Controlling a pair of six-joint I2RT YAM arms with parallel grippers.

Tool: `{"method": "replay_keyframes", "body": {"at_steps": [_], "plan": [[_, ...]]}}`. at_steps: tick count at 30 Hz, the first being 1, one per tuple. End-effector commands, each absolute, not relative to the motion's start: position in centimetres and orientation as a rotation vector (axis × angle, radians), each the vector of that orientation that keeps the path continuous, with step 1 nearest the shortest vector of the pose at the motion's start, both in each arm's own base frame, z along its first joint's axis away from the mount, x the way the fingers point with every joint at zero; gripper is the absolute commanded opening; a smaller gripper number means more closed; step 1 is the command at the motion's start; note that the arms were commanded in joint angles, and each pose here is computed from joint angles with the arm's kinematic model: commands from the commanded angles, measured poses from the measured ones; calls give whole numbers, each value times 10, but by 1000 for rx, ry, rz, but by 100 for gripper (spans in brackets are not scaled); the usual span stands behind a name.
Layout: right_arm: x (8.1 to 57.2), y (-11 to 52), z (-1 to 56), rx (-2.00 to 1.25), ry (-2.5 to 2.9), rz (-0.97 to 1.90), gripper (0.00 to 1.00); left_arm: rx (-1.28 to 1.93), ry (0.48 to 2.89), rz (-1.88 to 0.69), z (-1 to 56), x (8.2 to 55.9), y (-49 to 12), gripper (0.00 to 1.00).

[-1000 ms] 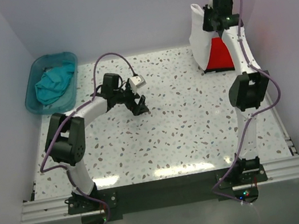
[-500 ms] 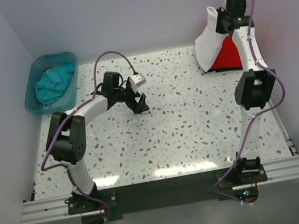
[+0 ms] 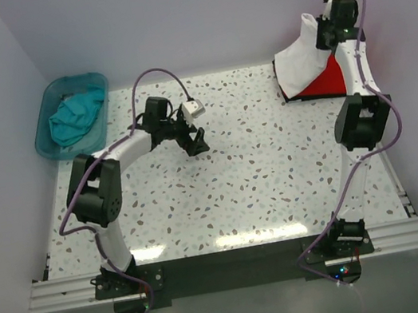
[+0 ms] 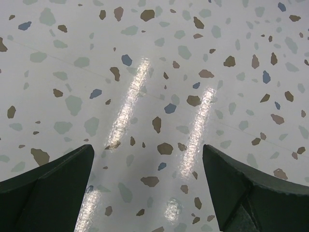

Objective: Fold and stack the t-shirts
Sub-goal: Neatly place the folded tshirt to the corner, then reset both grippers

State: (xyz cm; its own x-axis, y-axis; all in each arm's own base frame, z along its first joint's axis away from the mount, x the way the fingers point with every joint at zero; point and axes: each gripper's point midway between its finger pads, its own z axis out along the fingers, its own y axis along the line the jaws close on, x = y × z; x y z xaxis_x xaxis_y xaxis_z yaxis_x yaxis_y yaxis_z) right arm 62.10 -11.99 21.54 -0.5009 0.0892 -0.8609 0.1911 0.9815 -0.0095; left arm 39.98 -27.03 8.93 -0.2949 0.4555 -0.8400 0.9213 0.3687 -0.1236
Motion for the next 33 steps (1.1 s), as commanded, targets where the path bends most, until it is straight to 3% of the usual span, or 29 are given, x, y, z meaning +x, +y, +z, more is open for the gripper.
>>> {"method": "replay_keyframes", "body": {"at_steps": [1,16,18,19,21,22,26,33], "plan": [[632,-135,228,151,2020,-170,0,1192,1879,-827,101,406,-274,100],[649,-169,189,130,2007,-285,0,1195,1902,-796,101,409,-270,100],[647,-174,187,149,2006,-320,12,1182,1906,-784,103,411,-269,100],[647,-177,187,158,2005,-334,31,1178,1904,-780,105,413,-269,100],[644,-186,192,190,1993,-383,50,1163,1913,-775,108,414,-269,100],[643,-188,196,200,1984,-398,65,1154,1913,-773,111,416,-268,100],[638,-187,217,211,1949,-395,82,1082,1909,-773,128,421,-263,100],[622,-170,250,115,1938,-321,92,897,1947,-791,152,430,-250,100]]}}
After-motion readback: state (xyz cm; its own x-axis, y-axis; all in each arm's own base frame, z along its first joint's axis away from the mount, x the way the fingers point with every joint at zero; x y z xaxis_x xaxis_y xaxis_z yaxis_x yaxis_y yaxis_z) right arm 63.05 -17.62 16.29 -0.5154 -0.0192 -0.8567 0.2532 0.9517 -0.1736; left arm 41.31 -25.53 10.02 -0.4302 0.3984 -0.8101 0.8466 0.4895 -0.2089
